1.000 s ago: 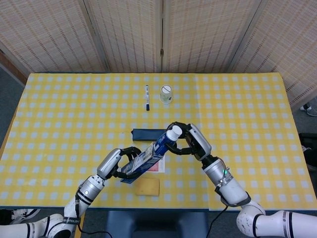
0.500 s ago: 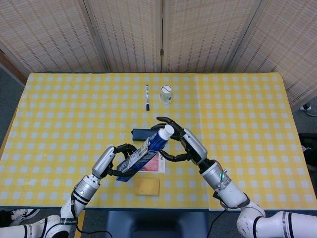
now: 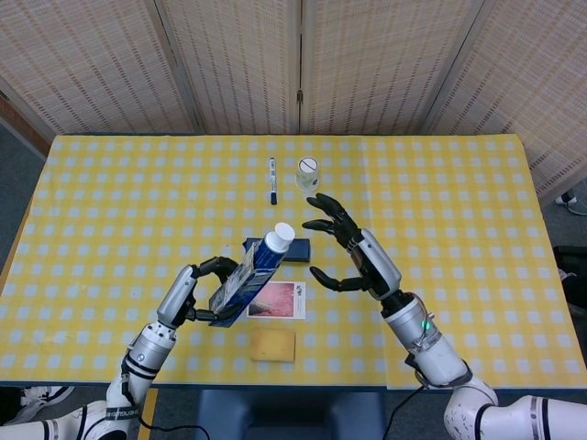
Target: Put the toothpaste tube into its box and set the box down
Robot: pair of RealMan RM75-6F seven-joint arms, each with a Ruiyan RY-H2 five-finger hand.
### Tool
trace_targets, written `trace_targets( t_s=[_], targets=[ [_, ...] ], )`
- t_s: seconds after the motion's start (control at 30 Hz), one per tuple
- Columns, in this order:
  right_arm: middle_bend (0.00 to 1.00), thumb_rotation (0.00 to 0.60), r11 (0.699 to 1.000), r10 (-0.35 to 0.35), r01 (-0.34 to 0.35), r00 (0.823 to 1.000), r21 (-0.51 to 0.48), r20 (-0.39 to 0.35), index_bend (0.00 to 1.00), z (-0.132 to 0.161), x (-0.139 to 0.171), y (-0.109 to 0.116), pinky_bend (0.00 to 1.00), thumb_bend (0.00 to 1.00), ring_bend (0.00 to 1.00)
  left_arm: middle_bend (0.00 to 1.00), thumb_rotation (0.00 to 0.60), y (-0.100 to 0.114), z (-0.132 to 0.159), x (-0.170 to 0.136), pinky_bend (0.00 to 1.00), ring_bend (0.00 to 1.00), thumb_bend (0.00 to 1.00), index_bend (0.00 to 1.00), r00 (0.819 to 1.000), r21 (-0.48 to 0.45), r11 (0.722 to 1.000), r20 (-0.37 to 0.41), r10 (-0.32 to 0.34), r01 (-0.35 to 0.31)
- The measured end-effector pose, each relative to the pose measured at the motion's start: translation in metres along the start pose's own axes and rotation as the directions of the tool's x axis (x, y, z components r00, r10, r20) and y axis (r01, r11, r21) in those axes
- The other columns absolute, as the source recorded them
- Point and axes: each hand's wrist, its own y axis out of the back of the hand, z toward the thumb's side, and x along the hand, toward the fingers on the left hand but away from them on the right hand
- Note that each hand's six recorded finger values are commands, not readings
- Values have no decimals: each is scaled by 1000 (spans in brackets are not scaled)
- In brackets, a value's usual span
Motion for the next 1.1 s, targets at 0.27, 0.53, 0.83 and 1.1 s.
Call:
trace_targets(
  t_s=[0.27, 0.53, 0.83, 1.1],
  targets=[
    [62, 600, 999, -45, 44, 998, 32, 34, 0, -2, 18, 29, 133, 371, 178, 518, 600, 23, -1, -6, 569, 475, 296, 525, 991, 1, 992, 54, 123, -124],
    [7, 600, 994, -37, 30, 997, 109, 69, 0, -10, 38, 48, 51, 371, 113, 518, 600, 26, -30, -10, 549, 447, 295, 506, 990, 79, 987, 34, 135, -137],
    [0, 600, 846, -37, -67, 982, 529, 184, 0, -39, 90, 89, 0, 371, 1, 473, 600, 50, -39, -14, 446, 339, 293, 494, 978, 57, 978, 67, 197, -201],
    [0, 600, 759, -100, -91, 962, 645, 254, 0, -61, 136, 117, 0, 371, 0, 431, 600, 69, -38, -17, 388, 274, 278, 481, 959, 18, 962, 92, 268, -271]
  ],
)
